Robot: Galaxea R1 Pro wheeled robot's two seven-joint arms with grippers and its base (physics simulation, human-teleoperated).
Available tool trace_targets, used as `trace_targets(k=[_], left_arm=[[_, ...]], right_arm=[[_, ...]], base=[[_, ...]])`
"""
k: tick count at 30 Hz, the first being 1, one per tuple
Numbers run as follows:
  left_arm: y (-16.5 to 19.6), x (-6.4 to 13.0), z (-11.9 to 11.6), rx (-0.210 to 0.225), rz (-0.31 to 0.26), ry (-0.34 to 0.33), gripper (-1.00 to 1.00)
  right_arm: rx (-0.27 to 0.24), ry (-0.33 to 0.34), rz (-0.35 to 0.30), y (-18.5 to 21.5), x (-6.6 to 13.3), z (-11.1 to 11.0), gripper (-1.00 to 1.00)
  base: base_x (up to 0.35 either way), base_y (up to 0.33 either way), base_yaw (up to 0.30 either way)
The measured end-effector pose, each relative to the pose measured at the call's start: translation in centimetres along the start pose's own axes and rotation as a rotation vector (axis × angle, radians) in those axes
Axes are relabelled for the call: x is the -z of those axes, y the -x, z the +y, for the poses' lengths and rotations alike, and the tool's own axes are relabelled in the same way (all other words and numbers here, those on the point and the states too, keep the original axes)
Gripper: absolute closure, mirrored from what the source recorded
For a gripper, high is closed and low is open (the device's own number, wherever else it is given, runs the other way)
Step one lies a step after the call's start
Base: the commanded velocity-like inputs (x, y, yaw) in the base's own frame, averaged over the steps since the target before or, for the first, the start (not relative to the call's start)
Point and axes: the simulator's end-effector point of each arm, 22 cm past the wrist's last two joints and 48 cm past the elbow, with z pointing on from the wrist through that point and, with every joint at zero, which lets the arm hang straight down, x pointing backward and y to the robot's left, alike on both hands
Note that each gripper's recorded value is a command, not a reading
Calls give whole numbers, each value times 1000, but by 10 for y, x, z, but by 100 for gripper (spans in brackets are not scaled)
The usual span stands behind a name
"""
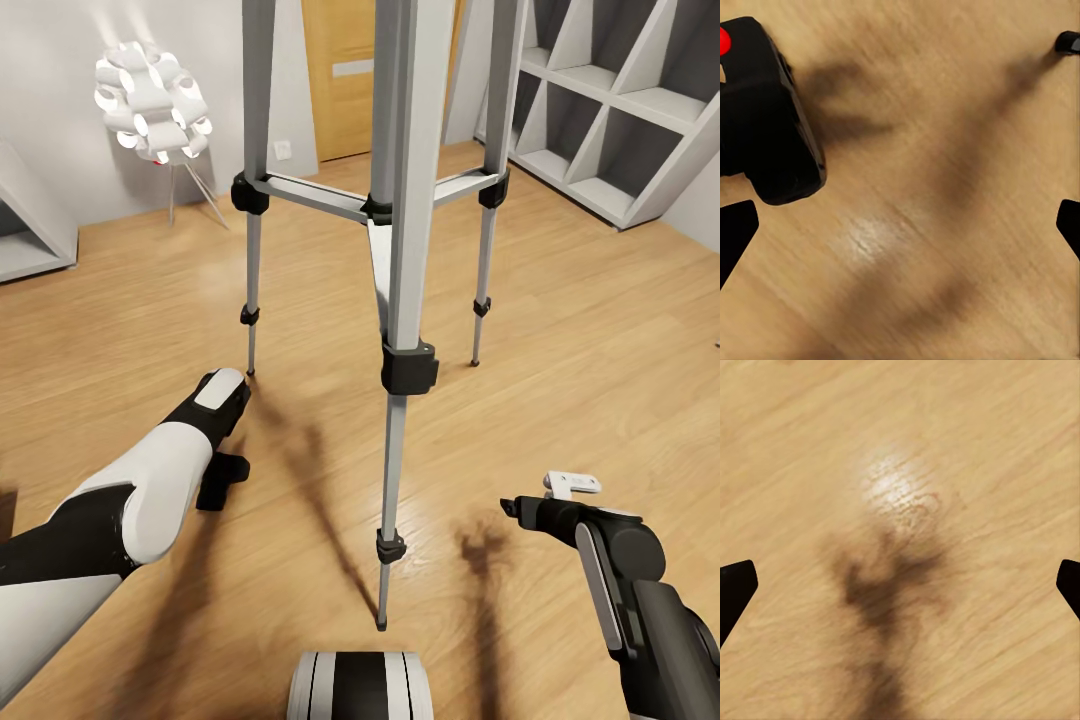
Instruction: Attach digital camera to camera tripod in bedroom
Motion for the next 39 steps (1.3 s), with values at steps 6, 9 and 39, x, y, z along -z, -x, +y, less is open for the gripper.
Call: trace_targets(k=[6, 9, 39], left_arm=[[-1, -2, 0, -2, 1, -1, -100], [-5, -10, 4, -6, 5, 9, -100], [-22, -39, 20, -17, 23, 38, -100]], right_arm=[[0, -1, 4, -2, -2, 0, -100], [1, -2, 16, -6, -7, 0, -100], [6, -5, 61, -25, -25, 0, -100]], base=[[0, 0, 0], [0, 0, 0], [0, 0, 0]])
